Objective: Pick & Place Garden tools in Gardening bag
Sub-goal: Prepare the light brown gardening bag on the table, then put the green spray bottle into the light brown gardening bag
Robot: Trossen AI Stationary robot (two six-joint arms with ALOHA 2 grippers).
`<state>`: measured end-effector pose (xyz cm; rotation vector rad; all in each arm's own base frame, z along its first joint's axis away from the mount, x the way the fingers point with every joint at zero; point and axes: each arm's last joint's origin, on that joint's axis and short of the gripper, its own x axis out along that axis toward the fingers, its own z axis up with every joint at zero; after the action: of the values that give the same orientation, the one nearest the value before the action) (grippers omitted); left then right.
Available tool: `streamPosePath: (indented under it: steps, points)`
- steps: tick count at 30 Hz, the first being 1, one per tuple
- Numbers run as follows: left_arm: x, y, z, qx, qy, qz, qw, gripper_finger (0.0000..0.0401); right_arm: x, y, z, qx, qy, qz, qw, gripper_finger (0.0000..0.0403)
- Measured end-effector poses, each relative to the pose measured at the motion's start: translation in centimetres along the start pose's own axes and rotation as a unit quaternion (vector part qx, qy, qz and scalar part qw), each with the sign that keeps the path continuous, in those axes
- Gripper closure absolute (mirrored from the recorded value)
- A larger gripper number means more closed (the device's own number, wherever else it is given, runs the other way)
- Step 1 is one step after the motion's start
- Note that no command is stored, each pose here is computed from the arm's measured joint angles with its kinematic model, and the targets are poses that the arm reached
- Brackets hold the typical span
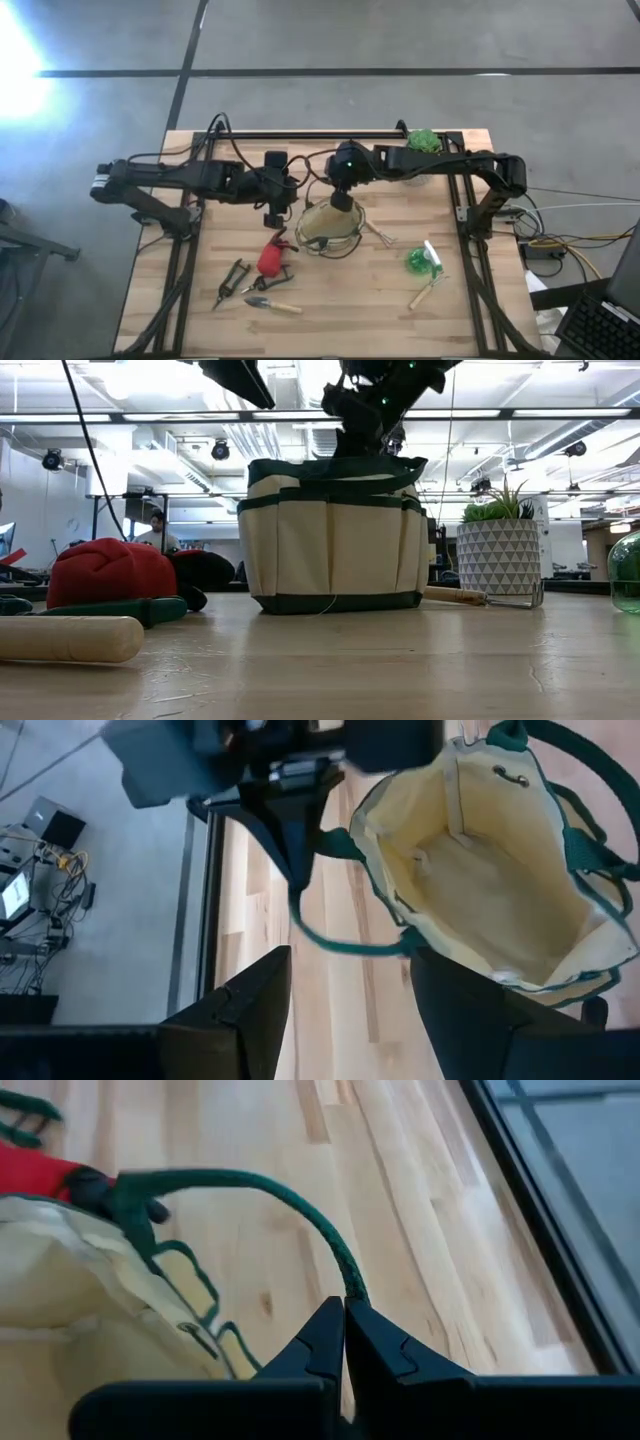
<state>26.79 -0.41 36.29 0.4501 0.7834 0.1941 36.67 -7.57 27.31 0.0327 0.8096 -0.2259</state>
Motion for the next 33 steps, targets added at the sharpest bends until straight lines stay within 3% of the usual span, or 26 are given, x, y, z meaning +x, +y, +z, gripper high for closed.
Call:
streamPosePath:
  steps: [7,11,15,24,33]
  points:
    - [0.1,0.0,0.1,-0.007,-0.012,-0.003,1.000,0.0192,0.4,-0.3,-0.7,0.013,0.016,-0.002,1.000,0.0395]
    - [0.1,-0.2,0.3,-0.011,-0.028,-0.038,0.999,0.0193,0.5,-0.4,-0.9,0.014,0.025,-0.004,1.000,0.0395]
    - [0.2,-0.4,0.0,-0.012,-0.024,-0.044,0.999,0.0193,-0.2,-0.5,-1.2,0.003,0.045,-0.036,0.998,0.0395]
    - [0.2,-0.7,-1.2,-0.020,-0.010,-0.045,0.999,0.0193,-7.8,1.8,-1.9,-0.005,0.064,-0.015,0.998,0.0395]
    - [-1.2,-0.7,-2.9,-0.063,-0.013,-0.044,0.997,0.0193,-15.1,4.7,-4.3,0.033,0.020,0.034,0.999,0.0394]
